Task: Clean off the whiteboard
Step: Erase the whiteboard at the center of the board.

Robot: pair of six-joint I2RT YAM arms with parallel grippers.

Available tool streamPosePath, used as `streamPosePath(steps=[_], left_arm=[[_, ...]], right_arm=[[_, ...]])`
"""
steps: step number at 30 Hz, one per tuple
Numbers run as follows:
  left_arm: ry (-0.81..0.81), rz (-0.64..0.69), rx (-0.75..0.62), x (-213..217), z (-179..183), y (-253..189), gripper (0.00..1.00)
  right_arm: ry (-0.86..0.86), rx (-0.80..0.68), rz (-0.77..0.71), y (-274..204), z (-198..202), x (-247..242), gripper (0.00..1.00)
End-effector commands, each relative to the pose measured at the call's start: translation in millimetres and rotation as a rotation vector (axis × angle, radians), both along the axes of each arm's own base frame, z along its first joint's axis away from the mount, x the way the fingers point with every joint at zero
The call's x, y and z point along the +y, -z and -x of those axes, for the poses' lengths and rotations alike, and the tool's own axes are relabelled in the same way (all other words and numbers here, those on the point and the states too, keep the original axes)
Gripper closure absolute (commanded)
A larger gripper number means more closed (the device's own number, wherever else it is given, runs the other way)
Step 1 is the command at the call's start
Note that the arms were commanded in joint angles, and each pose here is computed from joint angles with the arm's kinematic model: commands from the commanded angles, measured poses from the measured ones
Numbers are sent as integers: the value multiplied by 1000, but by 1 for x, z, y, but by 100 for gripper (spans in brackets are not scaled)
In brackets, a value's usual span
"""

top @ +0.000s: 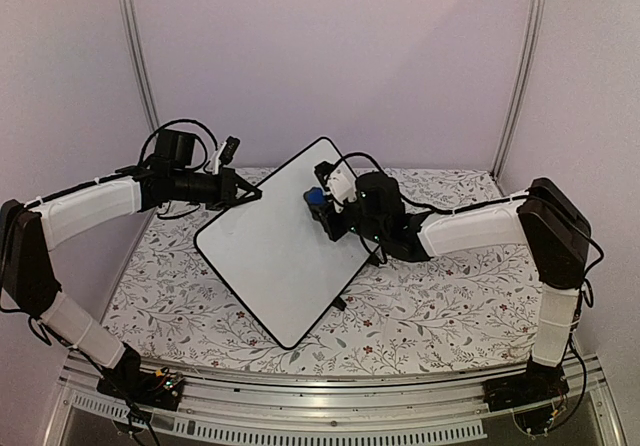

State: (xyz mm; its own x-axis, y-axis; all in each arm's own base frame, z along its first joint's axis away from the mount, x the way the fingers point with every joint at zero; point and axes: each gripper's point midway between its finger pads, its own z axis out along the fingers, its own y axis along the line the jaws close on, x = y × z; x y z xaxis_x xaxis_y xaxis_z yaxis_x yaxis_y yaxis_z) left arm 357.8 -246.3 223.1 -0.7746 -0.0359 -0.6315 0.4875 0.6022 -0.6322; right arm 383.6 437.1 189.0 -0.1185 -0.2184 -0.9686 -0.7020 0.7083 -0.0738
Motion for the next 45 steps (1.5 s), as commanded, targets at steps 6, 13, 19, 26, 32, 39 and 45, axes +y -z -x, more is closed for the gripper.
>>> streamPosePath(steps=[6,13,19,26,32,39,45], left_arm=[[25,-24,-43,-2,-1,5,100],[27,-23,-39,-3,-1,7,100],[29,-22,-38,-3,0,7,100],[31,-21,-40,-3,0,6,100],[28,-19,-46,-3,-1,4,100],[31,-20,-42,-3,-1,5,100],[31,-19,-40,-3,0,6,100]], right_arm=[[21,137,86,75,21,-32,69],[50,162,96,86,29,-47,69],[61,113,79,64,15,-38,69],[53,32,60,23,-13,-22,68],[42,23,65,18,-22,-16,68],[34,100,96,55,-8,-26,68],[57,144,121,81,7,-47,69]])
